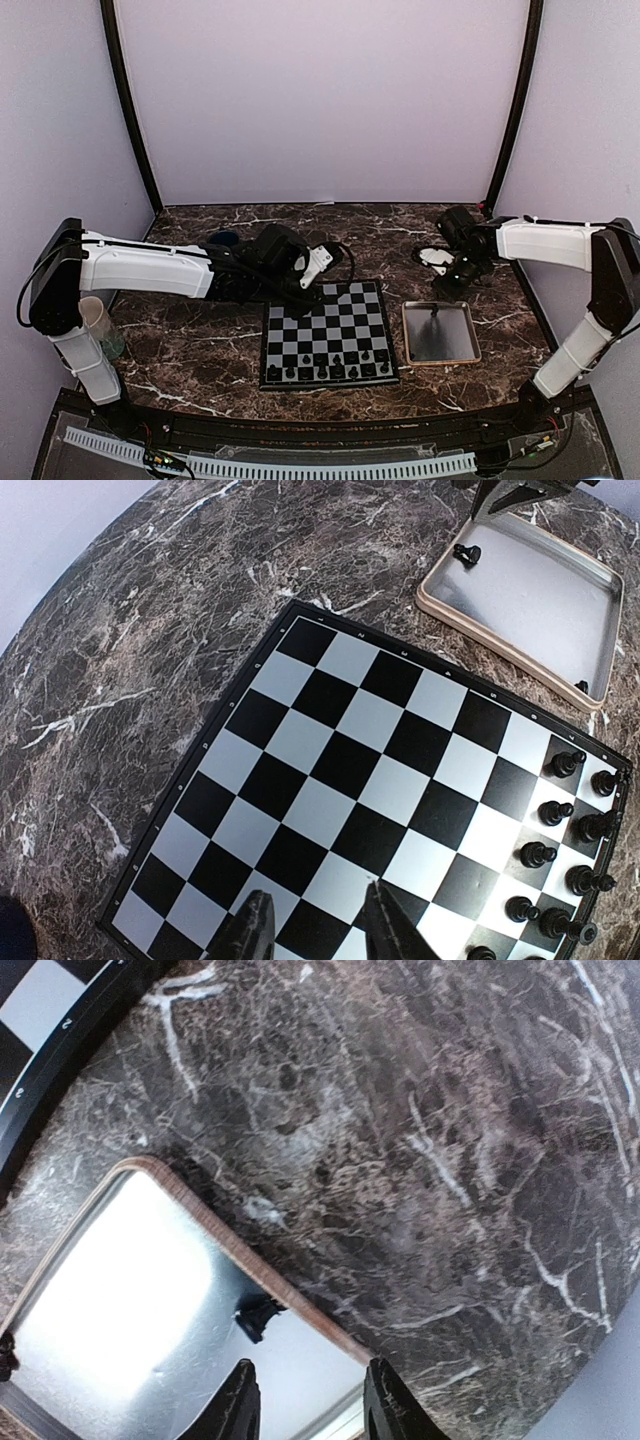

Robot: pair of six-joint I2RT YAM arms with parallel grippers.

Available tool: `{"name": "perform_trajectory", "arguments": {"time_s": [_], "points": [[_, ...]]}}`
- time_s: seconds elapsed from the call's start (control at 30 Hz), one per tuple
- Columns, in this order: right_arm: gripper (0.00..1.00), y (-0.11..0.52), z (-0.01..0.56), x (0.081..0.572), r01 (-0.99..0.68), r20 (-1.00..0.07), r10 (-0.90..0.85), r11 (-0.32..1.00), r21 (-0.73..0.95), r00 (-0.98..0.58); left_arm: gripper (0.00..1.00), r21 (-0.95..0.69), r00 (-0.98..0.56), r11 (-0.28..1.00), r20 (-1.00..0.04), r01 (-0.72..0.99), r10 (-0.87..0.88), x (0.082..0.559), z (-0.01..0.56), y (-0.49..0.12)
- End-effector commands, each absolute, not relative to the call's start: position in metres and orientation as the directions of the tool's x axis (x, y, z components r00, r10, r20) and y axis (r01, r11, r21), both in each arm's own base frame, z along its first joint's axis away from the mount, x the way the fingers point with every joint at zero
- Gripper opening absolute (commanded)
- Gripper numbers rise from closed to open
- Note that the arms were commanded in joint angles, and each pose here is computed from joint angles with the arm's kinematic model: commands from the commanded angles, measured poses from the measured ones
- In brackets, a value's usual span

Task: Set up the chess pieces on the board
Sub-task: Adjust the pawn in the storage box, then pick up the pawn from the storage box.

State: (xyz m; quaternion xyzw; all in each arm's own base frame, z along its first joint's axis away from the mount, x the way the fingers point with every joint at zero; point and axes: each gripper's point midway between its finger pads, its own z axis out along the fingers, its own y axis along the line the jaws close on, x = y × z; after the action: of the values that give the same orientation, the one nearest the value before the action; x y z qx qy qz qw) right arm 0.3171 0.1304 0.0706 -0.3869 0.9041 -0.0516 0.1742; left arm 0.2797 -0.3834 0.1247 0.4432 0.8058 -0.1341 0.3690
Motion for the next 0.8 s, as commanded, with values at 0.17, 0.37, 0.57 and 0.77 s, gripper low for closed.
{"name": "perform_trajectory", "arguments": {"time_s": [0.17,0.37,0.57,0.77], "points": [[0.35,0.141,0.041,0.302,-0.656,-0.191,-0.642,0.754,0.016,-0.742,0.33,0.109,-0.334,0.571,-0.716,0.814,0.613,0.279,0.129,-0.385],[0.33,0.138,0.027,0.308,-0.641,-0.143,-0.634,0.768,0.004,-0.76,0.33,0.116,-0.336,0.578,-0.716,0.808,0.613,0.281,0.129,-0.384],[0.29,0.13,0.019,0.309,-0.629,-0.122,-0.626,0.777,-0.021,-0.77,0.34,0.118,-0.336,0.576,-0.711,0.809,0.618,0.28,0.127,-0.384],[0.26,0.125,0.02,0.312,-0.613,-0.134,-0.61,0.789,-0.023,-0.781,0.34,0.118,-0.335,0.575,-0.712,0.809,0.617,0.281,0.128,-0.385]]}}
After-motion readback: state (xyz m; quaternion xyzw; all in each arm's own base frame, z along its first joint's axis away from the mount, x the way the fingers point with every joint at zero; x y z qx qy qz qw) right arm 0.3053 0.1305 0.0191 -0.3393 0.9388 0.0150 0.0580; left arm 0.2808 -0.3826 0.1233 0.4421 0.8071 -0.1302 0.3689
